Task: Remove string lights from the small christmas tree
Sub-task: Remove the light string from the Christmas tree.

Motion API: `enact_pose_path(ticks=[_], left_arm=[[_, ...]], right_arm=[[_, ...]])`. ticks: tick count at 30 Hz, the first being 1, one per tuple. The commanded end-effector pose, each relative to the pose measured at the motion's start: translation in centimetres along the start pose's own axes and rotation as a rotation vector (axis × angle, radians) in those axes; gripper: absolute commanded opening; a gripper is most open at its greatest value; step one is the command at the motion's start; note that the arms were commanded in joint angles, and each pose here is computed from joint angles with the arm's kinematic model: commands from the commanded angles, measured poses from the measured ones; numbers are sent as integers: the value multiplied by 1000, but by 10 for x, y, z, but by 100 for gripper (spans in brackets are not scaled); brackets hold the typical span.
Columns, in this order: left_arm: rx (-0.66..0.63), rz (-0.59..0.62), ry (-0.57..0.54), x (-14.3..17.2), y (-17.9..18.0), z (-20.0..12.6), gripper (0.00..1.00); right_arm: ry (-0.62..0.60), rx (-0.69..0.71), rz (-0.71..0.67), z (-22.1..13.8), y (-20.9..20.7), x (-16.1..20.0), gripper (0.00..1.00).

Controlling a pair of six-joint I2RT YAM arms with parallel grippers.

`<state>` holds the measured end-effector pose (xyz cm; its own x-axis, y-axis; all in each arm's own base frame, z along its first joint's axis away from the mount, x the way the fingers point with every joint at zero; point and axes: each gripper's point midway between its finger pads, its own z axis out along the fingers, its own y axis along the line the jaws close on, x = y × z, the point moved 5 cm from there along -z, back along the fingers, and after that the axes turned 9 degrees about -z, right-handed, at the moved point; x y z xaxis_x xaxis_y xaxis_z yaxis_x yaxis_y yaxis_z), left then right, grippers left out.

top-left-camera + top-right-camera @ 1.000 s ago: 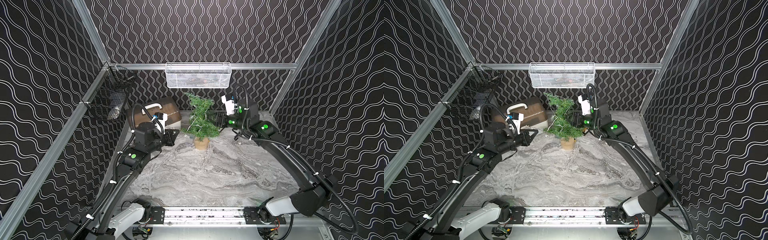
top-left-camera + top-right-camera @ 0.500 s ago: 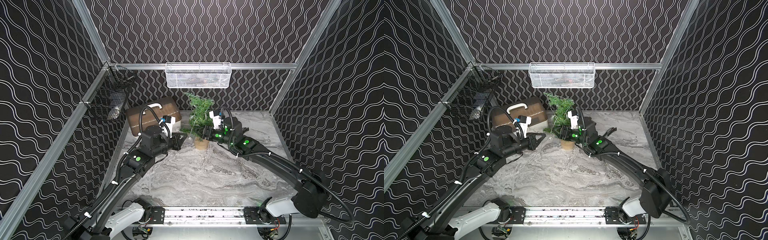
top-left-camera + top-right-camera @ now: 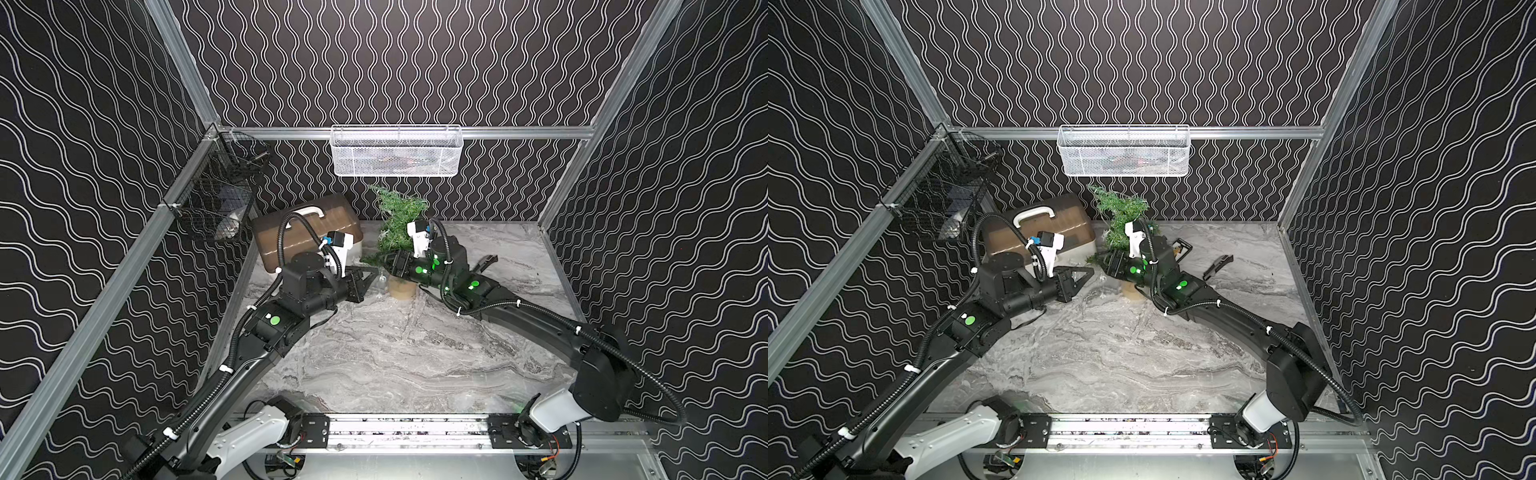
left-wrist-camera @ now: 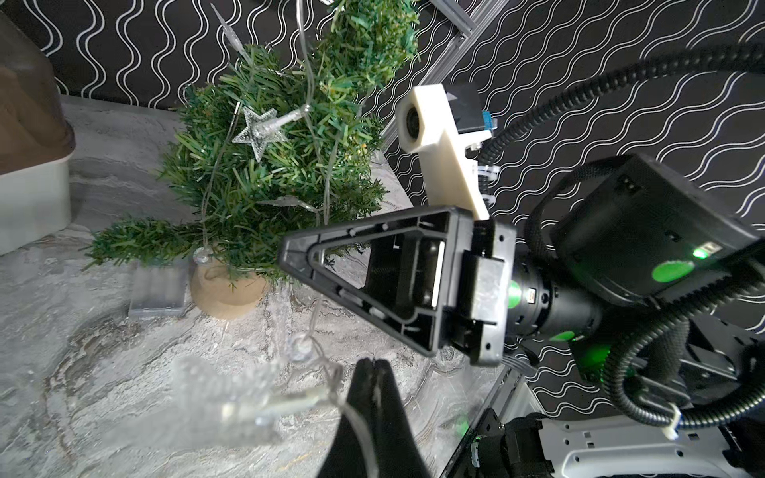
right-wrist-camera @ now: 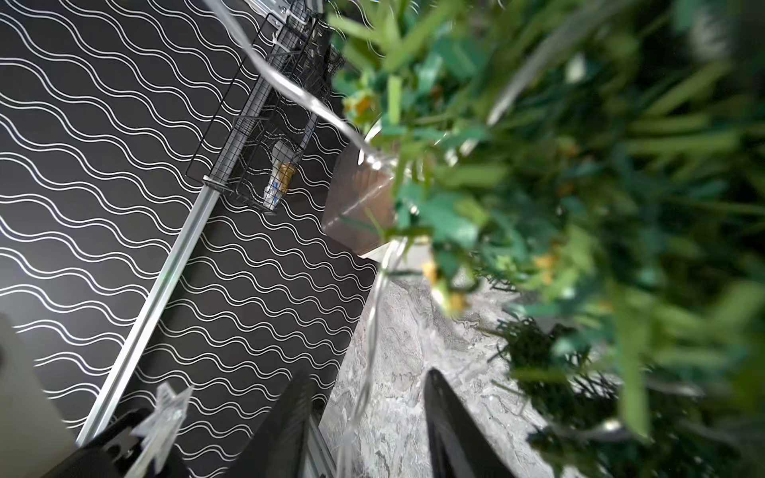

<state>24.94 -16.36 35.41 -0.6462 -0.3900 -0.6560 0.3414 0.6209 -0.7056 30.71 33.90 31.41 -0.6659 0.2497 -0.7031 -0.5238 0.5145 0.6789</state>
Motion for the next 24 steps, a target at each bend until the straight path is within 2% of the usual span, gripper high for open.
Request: enact_pose_path(ticks=[1,5,7,19,24], left_arm=[[26,28,-22,-5,-8,-3,0],[35,26,-16,-4,-9,-2,0],[47,21,-8,-2,-10,1,0],[99,38,22,9,-31,18,0],[116,69,39,19,-47,34,0]], right_arm=[[-61,-16,19,1,6,-11,29],[-76,7,7,-8,4,-11,6],[-86,22,-5,-14,4,-12,0],[-142,167,-101,-64,1,-20,0],[-208,341,-126,-95,-14,-30,0]])
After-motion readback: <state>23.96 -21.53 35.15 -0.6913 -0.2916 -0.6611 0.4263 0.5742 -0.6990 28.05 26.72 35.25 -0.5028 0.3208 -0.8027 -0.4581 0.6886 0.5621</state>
